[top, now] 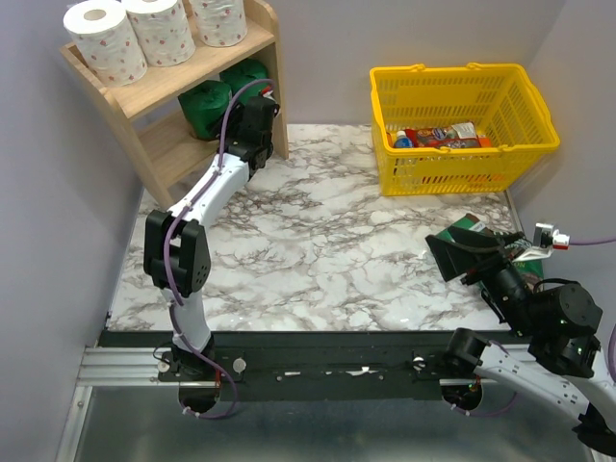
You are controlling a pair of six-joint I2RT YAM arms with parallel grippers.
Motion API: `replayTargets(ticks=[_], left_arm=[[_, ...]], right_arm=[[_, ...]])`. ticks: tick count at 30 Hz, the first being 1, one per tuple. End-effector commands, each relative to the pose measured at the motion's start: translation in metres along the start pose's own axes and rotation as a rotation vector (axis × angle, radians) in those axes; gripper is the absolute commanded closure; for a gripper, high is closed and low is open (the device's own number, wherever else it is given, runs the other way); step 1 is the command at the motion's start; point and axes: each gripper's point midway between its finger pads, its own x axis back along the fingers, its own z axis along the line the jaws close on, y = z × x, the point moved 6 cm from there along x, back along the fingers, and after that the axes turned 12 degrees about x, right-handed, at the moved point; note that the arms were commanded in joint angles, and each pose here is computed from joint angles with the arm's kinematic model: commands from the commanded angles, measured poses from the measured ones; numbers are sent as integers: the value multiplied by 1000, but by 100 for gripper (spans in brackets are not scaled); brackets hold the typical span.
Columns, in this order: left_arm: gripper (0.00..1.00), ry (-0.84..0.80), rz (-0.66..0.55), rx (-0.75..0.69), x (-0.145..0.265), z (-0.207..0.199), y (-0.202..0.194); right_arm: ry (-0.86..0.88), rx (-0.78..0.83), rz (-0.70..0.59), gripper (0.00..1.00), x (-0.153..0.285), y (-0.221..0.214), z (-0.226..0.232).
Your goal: Place and organize the paper towels onto the shelf
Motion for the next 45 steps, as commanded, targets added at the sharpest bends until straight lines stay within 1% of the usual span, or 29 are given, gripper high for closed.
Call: replayTargets(ticks=[1,8,11,13,14,15,17,18,20,21,22,23,24,25,27,28,29,31,32,33,35,36,37,38,39,41,42,43,45], left_arm=[[42,66,-28,32,-11,9,15],[41,65,-23,38,-14,6,14],[39,5,-68,76,4,9,23],[37,-42,-117,120,28,11,35],[36,-80,-145,131,38,9,40],[36,-108,-178,190,53,15,48],[32,-228,-228,236,77,8,56],[31,-272,-257,294,91,17,58],[26,-372,-295,376,112,15,60],[24,-416,-324,399,127,20,57],[21,-442,-336,442,134,21,57],[3,-472,-353,454,144,21,56],[1,-517,-376,470,155,26,53],[1,-549,-381,483,162,26,50],[1,-608,-382,530,175,28,40],[1,-643,-388,540,180,27,37],[1,-665,-379,577,185,27,32],[1,-730,-381,584,195,25,17],[1,-735,-376,598,197,26,12],[1,-744,-364,628,201,26,1],[1,-768,-349,650,206,25,-9],[1,-773,-345,657,209,25,-18],[1,-770,-341,662,209,26,-24],[1,-762,-337,671,210,27,-29],[1,-762,-340,679,212,28,-40],[1,-760,-374,721,216,32,-46],[1,-758,-381,736,217,32,-56],[1,-756,-404,765,219,35,-56],[1,-757,-404,780,219,33,-65]], right_arm=[[-33,24,-28,0,-5,3,-3],[-47,42,-23,0,-8,1,-4],[-51,61,-21,0,-9,0,-5],[-67,66,-16,0,-10,-3,-7],[-78,76,-5,0,-11,-8,-9],[-82,92,6,0,-12,-13,-11],[-151,131,31,0,-16,-25,-20],[-193,169,91,0,-20,-41,-26],[-279,245,152,0,-23,-51,-37],[-307,311,222,0,-28,-64,-41],[-344,389,250,0,-30,-66,-47],[-370,444,277,0,-32,-70,-50],[-394,507,317,0,-34,-74,-54],[-460,613,357,0,-39,-77,-62],[-497,742,421,0,-45,-82,-68],[-520,862,464,0,-46,-82,-74],[-538,941,524,0,-53,-91,-76],[-582,1068,608,0,-56,-97,-88],[-577,1114,675,0,-60,-109,-95],[-607,1133,723,0,-62,-113,-108],[-620,1180,809,0,-61,-122,-124],[-660,1205,876,0,-58,-129,-139],[-681,1226,908,0,-56,-130,-146],[-690,1237,936,2,-55,-132,-151],[-715,1237,974,8,-50,-135,-161],[-686,1237,1010,12,-49,-140,-168],[-696,1233,1006,13,-50,-141,-173],[-682,1254,1035,13,-47,-147,-176],[-683,1248,1048,13,-47,-151,-182]])
